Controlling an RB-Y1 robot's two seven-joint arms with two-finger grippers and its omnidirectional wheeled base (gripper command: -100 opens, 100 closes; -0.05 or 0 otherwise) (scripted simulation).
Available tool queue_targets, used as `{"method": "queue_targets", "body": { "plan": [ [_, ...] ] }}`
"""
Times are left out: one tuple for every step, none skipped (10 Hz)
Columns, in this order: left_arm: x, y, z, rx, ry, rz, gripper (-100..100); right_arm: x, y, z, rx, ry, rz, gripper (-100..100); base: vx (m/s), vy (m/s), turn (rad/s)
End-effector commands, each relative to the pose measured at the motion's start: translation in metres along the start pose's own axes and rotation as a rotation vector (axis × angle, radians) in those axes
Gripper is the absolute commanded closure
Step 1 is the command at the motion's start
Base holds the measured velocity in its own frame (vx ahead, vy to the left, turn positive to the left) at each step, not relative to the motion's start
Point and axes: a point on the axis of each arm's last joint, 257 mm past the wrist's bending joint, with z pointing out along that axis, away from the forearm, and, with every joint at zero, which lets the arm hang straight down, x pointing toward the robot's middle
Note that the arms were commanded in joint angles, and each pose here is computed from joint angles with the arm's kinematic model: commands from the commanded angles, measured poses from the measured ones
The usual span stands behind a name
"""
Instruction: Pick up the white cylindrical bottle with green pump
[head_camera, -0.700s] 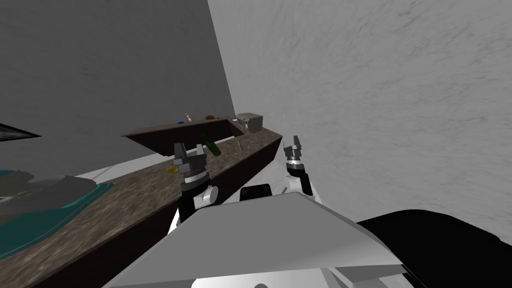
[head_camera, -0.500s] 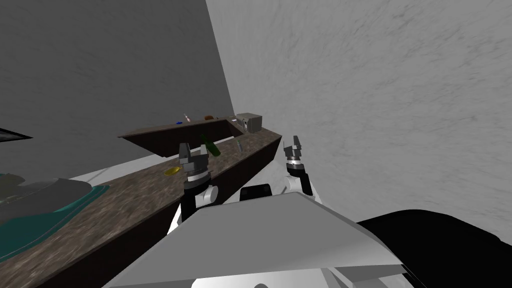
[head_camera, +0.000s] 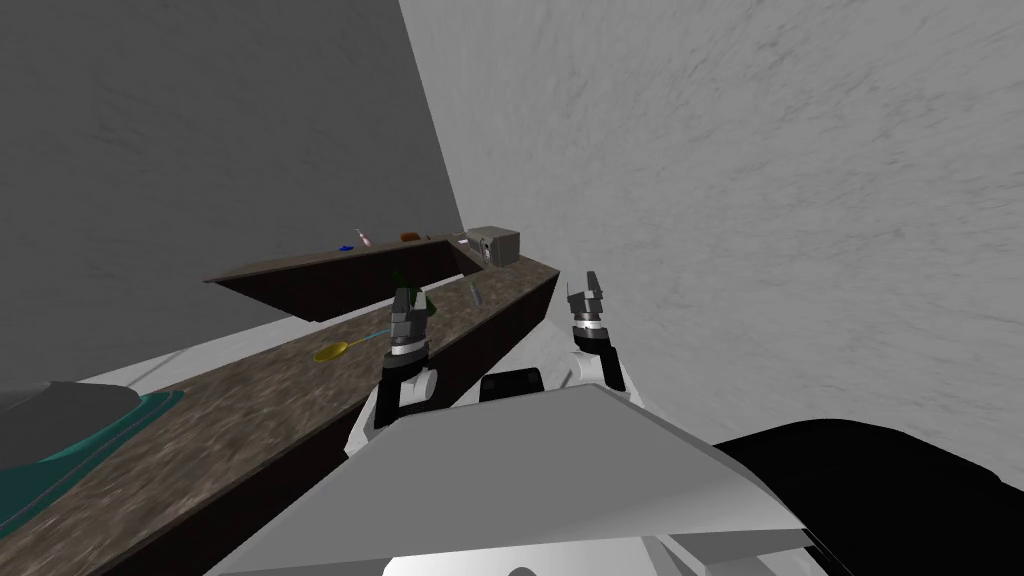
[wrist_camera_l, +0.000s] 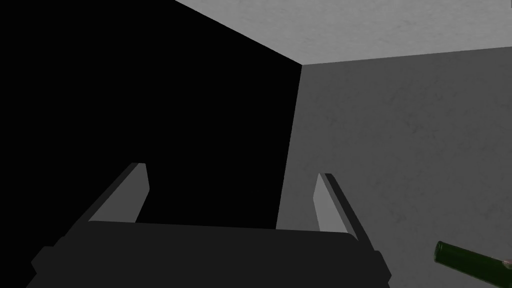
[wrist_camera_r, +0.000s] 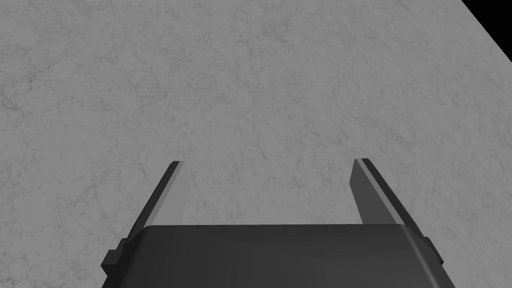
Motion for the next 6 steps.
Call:
{"method": "queue_targets", "body": {
  "plan": [
    [0.008, 0.013, -0.002, -0.017, 0.032, 0.042, -100, 0.000, 0.000, 0.000, 0.000, 0.000, 0.000, 0, 0.017, 0.006, -0.084],
    [0.013, 0.022, -0.003, -0.027, 0.051, 0.067, -100, 0.000, 0.000, 0.000, 0.000, 0.000, 0.000, 0, 0.016, 0.005, -0.086],
    [0.018, 0.031, -0.004, -0.037, 0.071, 0.094, -100, 0.000, 0.000, 0.000, 0.000, 0.000, 0.000, 0, 0.017, 0.007, -0.086],
    [0.023, 0.040, -0.005, -0.048, 0.092, 0.121, -100, 0.000, 0.000, 0.000, 0.000, 0.000, 0.000, 0, 0.020, 0.010, -0.109],
    [0.023, 0.040, -0.005, -0.048, 0.092, 0.121, -100, 0.000, 0.000, 0.000, 0.000, 0.000, 0.000, 0, 0.012, 0.008, -0.022],
    [0.028, 0.050, -0.007, -0.058, 0.113, 0.149, -100, 0.000, 0.000, 0.000, 0.000, 0.000, 0.000, 0, 0.010, 0.002, -0.047]
  ]
}}
